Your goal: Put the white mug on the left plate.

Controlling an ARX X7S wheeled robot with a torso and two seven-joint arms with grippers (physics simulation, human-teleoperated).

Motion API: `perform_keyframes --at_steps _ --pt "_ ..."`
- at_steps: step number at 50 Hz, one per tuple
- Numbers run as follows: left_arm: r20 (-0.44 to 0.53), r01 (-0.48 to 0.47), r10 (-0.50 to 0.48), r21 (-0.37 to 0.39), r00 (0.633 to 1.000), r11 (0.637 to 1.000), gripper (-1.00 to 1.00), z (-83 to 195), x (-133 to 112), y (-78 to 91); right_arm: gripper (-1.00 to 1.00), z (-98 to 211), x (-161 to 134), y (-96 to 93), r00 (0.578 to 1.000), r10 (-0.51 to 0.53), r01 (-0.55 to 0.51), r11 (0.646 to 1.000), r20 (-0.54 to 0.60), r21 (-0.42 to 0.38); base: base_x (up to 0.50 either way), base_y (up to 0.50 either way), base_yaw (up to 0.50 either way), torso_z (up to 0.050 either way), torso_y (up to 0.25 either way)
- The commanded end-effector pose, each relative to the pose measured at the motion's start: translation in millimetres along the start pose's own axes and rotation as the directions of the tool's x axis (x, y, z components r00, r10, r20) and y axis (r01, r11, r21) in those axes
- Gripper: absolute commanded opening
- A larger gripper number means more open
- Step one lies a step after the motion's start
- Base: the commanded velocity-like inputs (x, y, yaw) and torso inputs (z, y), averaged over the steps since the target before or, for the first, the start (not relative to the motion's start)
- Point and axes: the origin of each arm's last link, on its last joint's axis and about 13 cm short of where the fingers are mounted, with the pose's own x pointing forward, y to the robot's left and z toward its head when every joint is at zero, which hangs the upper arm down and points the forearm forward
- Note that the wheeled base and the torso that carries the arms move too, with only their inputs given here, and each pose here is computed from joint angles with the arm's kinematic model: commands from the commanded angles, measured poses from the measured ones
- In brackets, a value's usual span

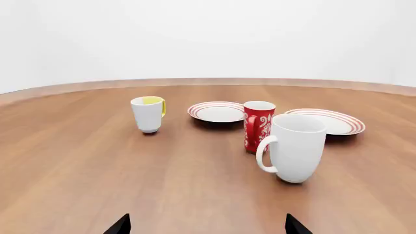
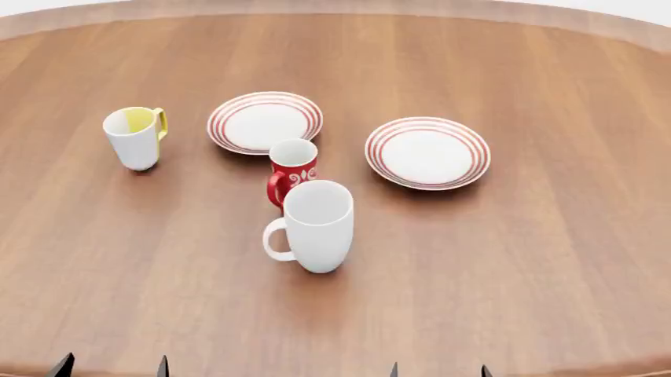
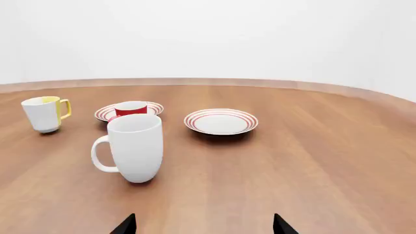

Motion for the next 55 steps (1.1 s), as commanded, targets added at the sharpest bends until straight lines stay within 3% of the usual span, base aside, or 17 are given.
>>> perform_keyframes --at_steps 1,3,4,10,15,17,24,33,46,49,55 --pt "-0.002 0.035 -0.035 -0.053 0.999 0.998 1.0 -4 -5 0.2 1.0 -2 -1 -0.3 1.0 -0.006 0.006 1.0 -0.002 0.005 0.0 0.0 0.0 0.0 0.0" --pt "-0.004 0.021 -0.021 -0.036 1.0 0.999 1.0 3 -5 0.1 1.0 -2 -3 -0.3 1.0 -0.011 0.011 1.0 -0.004 0.006 0.0 0.0 0.0 0.0 0.0" --pt "0.015 0.023 -0.022 -0.065 1.0 0.998 1.0 5 -6 0.1 1.0 -2 -4 -0.3 1.0 -0.016 0.016 1.0 -0.003 0.007 0.0 0.0 0.0 0.0 0.0" --pt "0.033 0.01 -0.01 -0.017 0.999 1.0 1.0 4 -19 0.1 1.0 12 -11 2.5 0.999 -0.043 0.044 0.999 0.028 -0.01 0.0 0.0 0.0 0.0 0.0" --pt "0.089 0.011 -0.008 -0.035 0.996 0.999 1.0 38 -29 1.6 1.0 28 -22 5.9 0.997 -0.025 0.027 0.999 0.069 -0.03 0.0 0.0 0.0 0.0 0.0" --pt "0.122 0.024 -0.018 -0.046 0.992 0.999 1.0 39 -34 1.9 1.0 43 -25 6.2 0.994 -0.014 0.019 0.999 0.109 -0.048 0.0 0.0 0.0 0.0 0.0" --pt "0.235 0.048 -0.029 -0.075 0.972 0.996 1.0 82 -49 -1.5 1.0 96 -38 10.2 0.97 0.008 0.012 0.997 0.243 -0.078 0.0 0.0 0.0 0.0 0.0" --pt "0.326 0.054 -0.022 -0.09 0.945 0.994 1.0 116 -62 0.8 1.0 129 -48 14.4 0.942 0.026 0.0 0.997 0.335 -0.078 0.0 0.0 0.0 0.0 0.0" --pt "0.402 0.083 -0.034 -0.105 0.915 0.991 1.0 145 -78 0.9 1.0 159 -59 17.5 0.909 0.038 0.012 0.993 0.414 -0.117 0.0 0.0 0.0 0.0 0.0" --pt "0.408 0.099 -0.034 -0.139 0.912 0.985 1.0 151 -81 1.4 1.0 162 -60 18.1 0.905 0.03 0.03 0.991 0.424 -0.133 0.0 0.0 0.0 0.0 0.0" --pt "0.424 0.099 -0.036 -0.129 0.905 0.987 1.0 157 -85 1.9 1.0 163 -58 18.3 0.904 0.012 0.054 0.989 0.428 -0.141 0.0 0.0 0.0 0.0 0.0"
